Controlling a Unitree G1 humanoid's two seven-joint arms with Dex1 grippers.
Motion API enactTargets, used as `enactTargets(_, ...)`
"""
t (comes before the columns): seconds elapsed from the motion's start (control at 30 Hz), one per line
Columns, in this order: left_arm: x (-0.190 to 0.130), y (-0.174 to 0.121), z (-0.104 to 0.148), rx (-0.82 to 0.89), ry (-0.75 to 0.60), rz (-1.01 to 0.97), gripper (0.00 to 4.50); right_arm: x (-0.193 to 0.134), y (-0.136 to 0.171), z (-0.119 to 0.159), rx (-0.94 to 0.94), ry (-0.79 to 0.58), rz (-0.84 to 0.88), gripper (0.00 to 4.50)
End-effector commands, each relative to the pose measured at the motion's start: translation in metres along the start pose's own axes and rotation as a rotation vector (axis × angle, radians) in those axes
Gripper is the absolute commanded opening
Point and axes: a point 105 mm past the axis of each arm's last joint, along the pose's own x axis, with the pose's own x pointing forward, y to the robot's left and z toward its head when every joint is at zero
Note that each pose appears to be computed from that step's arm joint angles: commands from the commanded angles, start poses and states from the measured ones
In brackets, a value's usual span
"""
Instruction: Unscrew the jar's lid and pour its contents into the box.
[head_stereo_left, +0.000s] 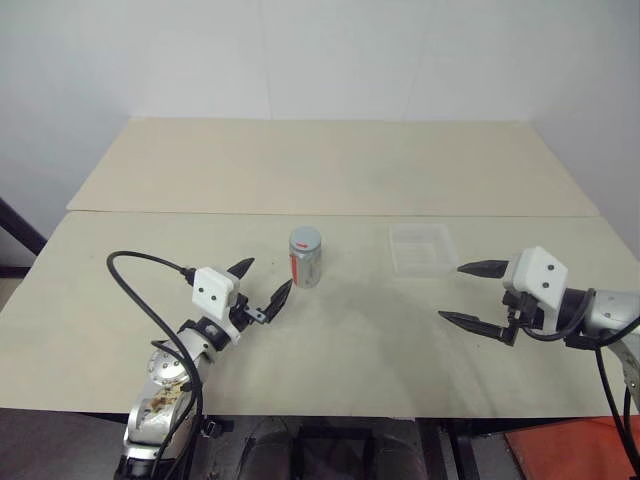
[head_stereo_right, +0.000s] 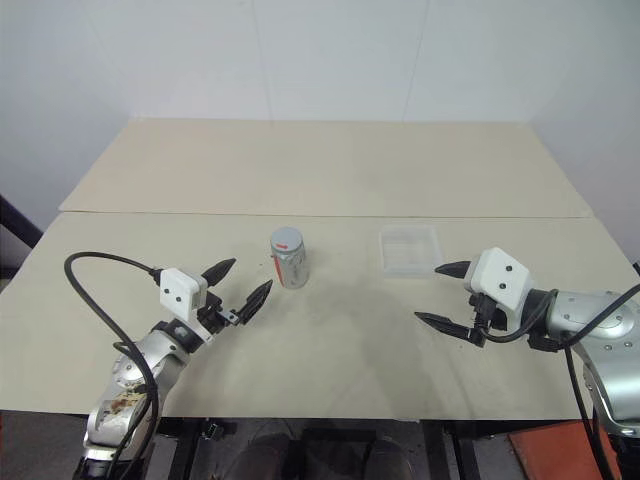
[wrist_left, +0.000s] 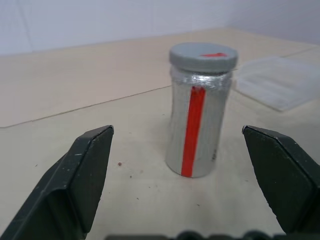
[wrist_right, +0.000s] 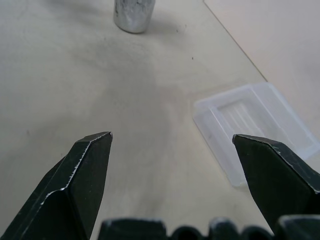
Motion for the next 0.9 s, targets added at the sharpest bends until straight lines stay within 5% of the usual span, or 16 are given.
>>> enactTargets(0.03, 0.011, -0.006, 0.004, 0.031, -0.034, -0.031, 4.49, -0.001, 0.003, 0.009, -0.041, -0.019, -0.02, 4.5)
enactTargets(0.9, 0.067, -0.018, -0.013, -0.046, -0.07, -0.028, 4.49, -0.014, 0.003, 0.012, -0.028, 0.005, -0.135, 4.5)
